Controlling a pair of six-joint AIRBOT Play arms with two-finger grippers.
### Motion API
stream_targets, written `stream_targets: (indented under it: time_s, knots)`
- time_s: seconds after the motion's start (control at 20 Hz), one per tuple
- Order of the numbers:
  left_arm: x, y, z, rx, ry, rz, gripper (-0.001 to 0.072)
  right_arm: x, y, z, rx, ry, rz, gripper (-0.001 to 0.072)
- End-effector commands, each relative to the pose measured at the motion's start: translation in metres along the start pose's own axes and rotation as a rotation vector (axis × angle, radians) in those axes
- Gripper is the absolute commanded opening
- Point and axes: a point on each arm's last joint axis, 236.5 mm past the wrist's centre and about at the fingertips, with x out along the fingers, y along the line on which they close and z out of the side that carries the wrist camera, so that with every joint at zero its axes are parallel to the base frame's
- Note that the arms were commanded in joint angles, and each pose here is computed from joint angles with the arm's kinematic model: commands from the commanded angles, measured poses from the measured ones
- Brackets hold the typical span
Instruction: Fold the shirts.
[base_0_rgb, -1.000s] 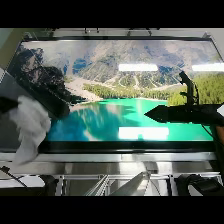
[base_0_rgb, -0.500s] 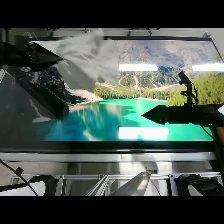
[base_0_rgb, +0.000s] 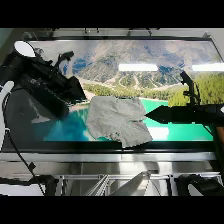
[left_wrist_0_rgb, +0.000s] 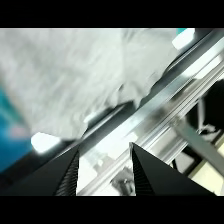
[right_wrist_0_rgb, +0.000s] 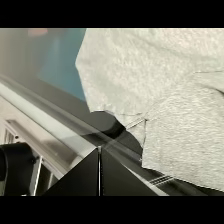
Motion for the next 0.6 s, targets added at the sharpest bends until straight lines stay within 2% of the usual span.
stream_targets:
  time_s: [0.0,0.15,0.25,0.3,0.35,0.4,0.55]
  knots:
    - [0.021,0.038,-0.047,-0.104,0.155,0.077,0.0332,-0.004,-0.026,0.000,-0.014,0.009,-0.090,0.0016]
    - [0.038,0.061,-0.094,-0.171,0.148,0.051,0.0332,-0.006,-0.072,-0.012,0.048,0.065,-0.267,0.0016]
    - [0.052,0.073,-0.100,-0.247,0.027,0.037,0.0332,-0.001,-0.090,-0.003,0.075,0.043,-0.313,0.0016]
    - [0.060,0.076,-0.098,-0.281,-0.045,0.022,0.0333,0.005,-0.100,0.004,0.085,0.029,-0.325,0.0047]
    - [0.071,0.078,-0.096,-0.305,-0.106,0.011,0.0413,0.012,-0.110,0.008,0.095,0.026,-0.336,0.0369]
    - [0.082,0.076,-0.095,-0.333,-0.150,-0.013,0.0719,0.020,-0.122,0.010,0.088,0.046,-0.346,0.0670]
    - [0.107,0.064,-0.087,-0.375,-0.198,-0.069,0.0699,0.046,-0.151,0.007,0.110,0.150,-0.355,0.0659]
